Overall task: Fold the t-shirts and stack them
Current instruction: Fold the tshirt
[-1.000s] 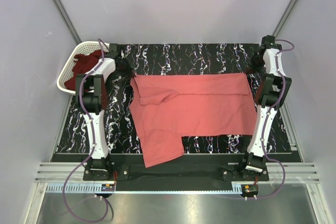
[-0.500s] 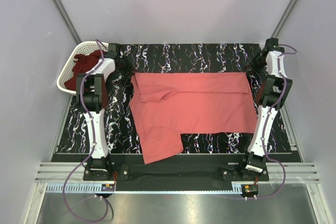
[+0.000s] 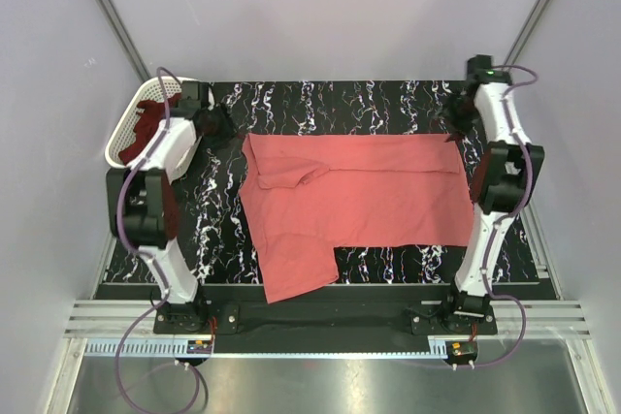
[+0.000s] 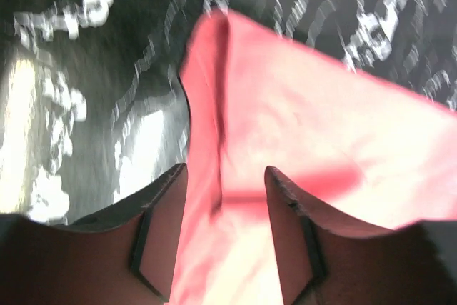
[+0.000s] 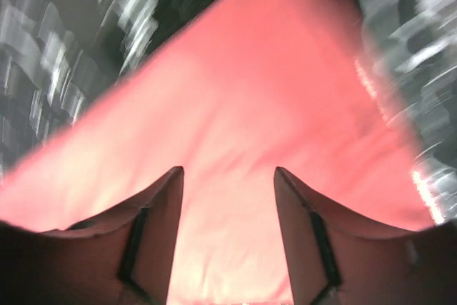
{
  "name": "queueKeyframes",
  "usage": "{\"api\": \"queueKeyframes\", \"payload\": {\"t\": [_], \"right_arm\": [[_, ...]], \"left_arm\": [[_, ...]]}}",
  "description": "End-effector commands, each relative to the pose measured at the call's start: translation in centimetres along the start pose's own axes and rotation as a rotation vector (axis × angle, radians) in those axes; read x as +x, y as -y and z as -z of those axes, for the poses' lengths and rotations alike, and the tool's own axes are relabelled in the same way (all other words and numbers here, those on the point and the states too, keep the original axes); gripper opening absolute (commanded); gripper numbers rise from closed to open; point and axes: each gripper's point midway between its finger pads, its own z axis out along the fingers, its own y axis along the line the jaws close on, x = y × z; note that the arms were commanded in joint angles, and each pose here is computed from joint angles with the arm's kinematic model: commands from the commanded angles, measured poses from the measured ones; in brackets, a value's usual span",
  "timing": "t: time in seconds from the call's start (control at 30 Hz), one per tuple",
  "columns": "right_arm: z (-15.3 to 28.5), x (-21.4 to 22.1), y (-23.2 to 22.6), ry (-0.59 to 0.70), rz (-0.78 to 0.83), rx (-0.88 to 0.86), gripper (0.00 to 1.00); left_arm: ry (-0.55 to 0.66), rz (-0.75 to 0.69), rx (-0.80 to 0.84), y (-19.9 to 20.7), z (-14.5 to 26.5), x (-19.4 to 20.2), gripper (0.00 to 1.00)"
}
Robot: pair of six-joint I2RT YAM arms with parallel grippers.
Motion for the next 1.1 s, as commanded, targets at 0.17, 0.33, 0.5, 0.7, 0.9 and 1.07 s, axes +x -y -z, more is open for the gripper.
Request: {"api": "queueKeyframes", "payload": {"t": [0.17, 0.33, 0.5, 0.7, 0.9, 1.07], "right_arm": [[3.4, 19.2, -17.9, -0.181, 0.301, -0.409, 0.36], [1.7, 25.2, -23.2, -0.278, 0.324, -0.529, 0.24], [0.1, 28.4, -25.2, -0.346, 0.32, -0.546, 0.21], [-1.5, 31.3, -24.9, -0.399, 0.323, -0.508, 0.27], [-1.9, 31.9, -24.1, -0.41, 0.325, -0.494, 0.29], [-2.1, 33.5, -24.3, -0.448, 0.342, -0.491, 0.3]], "left_arm": [[-0.123, -0.085, 0.155, 2.0, 2.1, 7.8, 0.42], [-0.198, -0.087, 0.15, 1.7, 0.6, 10.2, 0.4], [-0.226, -0.085, 0.134, 1.5, -0.6, 10.4, 0.39], [-0.244, -0.081, 0.117, 1.4, -1.7, 10.1, 0.38], [-0.259, -0.08, 0.097, 1.2, -2.5, 10.0, 0.39], [-0.291, -0.081, 0.069, 0.5, -2.9, 10.5, 0.39]]}}
